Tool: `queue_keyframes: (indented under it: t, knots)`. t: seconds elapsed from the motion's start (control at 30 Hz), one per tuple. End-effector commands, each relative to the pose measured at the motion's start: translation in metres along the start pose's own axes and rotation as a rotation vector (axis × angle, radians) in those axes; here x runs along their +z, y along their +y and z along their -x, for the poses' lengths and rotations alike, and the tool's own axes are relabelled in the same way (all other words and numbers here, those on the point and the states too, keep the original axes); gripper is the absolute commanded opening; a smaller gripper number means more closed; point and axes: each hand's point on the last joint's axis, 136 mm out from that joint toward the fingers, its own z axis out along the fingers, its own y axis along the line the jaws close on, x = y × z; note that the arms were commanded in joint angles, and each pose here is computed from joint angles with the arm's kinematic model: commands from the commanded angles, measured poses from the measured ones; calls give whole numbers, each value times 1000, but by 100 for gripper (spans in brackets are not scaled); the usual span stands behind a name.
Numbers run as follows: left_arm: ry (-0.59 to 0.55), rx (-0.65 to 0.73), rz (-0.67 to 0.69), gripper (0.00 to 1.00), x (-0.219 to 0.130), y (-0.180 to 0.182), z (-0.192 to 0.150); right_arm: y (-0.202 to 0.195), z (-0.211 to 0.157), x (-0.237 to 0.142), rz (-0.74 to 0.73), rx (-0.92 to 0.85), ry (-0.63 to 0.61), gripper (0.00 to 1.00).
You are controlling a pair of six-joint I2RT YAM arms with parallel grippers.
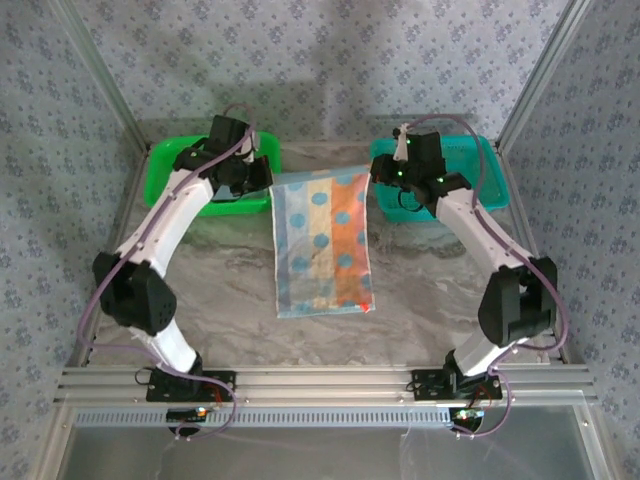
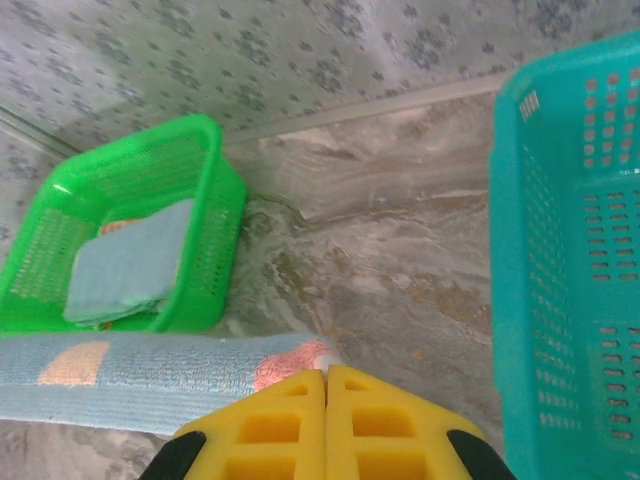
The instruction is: Fold and stack the towels
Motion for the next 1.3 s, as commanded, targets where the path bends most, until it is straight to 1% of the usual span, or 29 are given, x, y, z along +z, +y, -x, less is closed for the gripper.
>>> queue_keyframes:
  t: [0.0, 0.1, 0.27, 0.5, 0.87, 1.07, 1.27]
  knots:
    - [-2, 18, -34, 0, 3, -6, 12, 5, 16, 1, 44, 13, -33, 0]
    - [54, -14, -18, 0, 15, 2, -1, -4, -1, 8, 34, 36, 10, 0]
    - [121, -78, 10, 0, 20, 16, -31, -17, -38, 9, 19, 76, 85, 0]
    - [182, -149, 19, 0, 19, 26, -82, -30, -95, -6, -11, 107, 188, 0]
    - [267, -191, 67, 0, 17, 38, -158, -38, -176, -26, -59, 102, 332, 0]
    - [290, -203, 83, 0, 15, 44, -185, -42, -208, -39, -85, 90, 375, 0]
    - [301, -203, 87, 0, 8, 42, -201, -45, -221, -56, -100, 83, 374, 0]
